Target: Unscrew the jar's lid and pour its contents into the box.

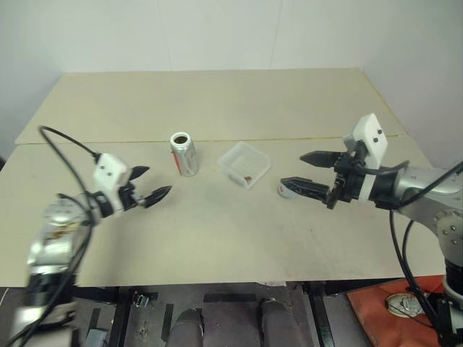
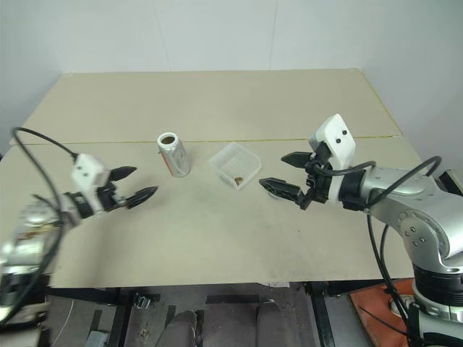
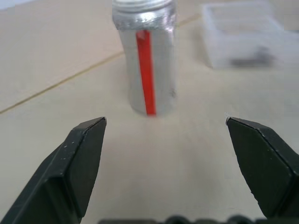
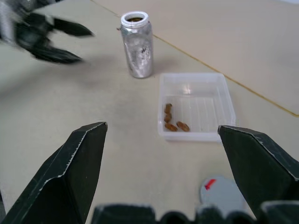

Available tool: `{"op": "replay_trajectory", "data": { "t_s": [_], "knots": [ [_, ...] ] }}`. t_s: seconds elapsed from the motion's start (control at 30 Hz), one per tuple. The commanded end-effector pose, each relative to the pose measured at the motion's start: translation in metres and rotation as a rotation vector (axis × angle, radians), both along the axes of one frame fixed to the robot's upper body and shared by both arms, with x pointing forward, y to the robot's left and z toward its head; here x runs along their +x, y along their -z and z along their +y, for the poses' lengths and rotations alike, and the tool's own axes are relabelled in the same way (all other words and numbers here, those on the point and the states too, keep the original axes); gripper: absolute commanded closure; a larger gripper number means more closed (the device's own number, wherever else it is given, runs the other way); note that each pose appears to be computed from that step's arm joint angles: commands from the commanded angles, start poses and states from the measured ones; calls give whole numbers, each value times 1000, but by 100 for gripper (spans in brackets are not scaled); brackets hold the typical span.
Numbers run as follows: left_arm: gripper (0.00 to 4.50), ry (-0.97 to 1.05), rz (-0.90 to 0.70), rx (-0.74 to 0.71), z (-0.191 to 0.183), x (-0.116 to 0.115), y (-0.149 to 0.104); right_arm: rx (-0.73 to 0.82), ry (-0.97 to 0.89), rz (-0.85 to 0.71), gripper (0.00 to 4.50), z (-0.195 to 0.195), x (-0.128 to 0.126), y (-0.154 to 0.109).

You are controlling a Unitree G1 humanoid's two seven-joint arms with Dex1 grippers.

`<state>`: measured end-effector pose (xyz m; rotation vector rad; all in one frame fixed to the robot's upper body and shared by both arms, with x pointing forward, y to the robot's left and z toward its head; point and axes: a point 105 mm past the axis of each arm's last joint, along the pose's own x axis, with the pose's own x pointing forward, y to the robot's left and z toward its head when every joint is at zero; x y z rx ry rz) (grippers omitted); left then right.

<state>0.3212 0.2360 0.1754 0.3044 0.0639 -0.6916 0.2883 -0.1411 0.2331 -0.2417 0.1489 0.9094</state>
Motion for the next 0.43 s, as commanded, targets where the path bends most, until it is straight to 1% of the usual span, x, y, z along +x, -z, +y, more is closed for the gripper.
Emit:
{"op": "replay_trajectory", "data": {
  "t_s": [0.03, 0.17, 0.43],
  "knots": [
    [3, 196, -52, 24, 6, -35, -45, -25, -32, -77, 0, -2, -4, -10],
    [3, 304, -15, 65, 13, -56, -62, -43, -55, -96, 0, -11, -3, -9],
    [3, 302, 10, 62, 7, -65, -60, -45, -76, -113, 0, -10, -1, -7]
  ]
}}
